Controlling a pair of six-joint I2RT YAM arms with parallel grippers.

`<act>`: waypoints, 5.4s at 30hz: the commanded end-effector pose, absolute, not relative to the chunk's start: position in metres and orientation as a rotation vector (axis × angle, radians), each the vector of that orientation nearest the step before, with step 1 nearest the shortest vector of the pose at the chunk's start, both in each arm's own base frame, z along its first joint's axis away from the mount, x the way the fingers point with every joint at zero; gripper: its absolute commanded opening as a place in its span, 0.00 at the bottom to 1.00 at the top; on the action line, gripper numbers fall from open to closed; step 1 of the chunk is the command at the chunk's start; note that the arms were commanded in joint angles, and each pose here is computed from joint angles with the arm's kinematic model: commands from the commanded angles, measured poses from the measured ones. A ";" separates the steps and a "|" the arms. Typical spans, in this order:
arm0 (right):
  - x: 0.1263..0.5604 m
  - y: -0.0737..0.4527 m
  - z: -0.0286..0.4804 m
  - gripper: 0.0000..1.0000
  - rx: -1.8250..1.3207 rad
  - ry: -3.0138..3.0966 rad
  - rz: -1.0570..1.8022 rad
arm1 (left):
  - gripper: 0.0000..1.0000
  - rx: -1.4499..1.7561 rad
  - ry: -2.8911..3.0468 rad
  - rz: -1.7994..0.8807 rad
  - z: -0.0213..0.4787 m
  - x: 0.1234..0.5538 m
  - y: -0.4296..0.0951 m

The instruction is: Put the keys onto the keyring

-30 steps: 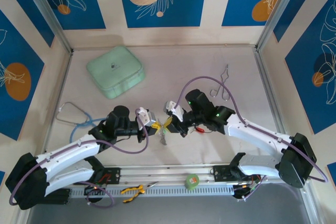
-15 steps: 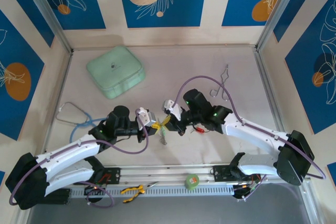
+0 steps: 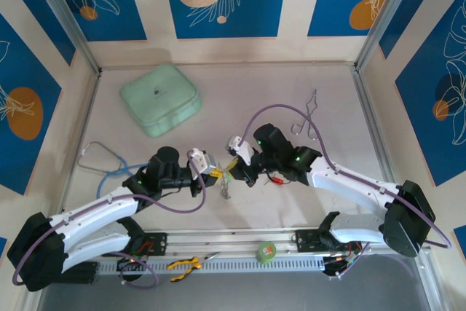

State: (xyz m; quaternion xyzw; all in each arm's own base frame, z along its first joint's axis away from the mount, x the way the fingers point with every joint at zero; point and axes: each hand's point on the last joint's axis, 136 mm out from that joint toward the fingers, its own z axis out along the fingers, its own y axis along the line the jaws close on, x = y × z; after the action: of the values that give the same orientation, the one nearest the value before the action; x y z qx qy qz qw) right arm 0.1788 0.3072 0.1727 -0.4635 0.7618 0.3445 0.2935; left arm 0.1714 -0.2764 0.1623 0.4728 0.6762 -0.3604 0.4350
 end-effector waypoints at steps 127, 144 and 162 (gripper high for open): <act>0.152 0.300 0.176 0.24 -1.674 1.531 0.840 | 0.00 1.329 1.269 -0.825 0.179 0.152 -0.288; 0.158 0.292 0.172 0.02 -1.637 1.594 0.837 | 0.00 1.334 1.269 -0.829 0.178 0.150 -0.288; 0.148 0.298 0.174 0.28 -1.647 1.507 0.938 | 0.00 1.329 1.232 -0.873 0.178 0.146 -0.292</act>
State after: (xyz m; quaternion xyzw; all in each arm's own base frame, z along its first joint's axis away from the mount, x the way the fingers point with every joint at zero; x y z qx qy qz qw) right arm 0.1581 0.2979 0.1655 -0.6258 0.6143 0.3440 0.3358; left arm 0.1535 -0.2883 0.1724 0.5565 0.5390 -0.3479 0.5280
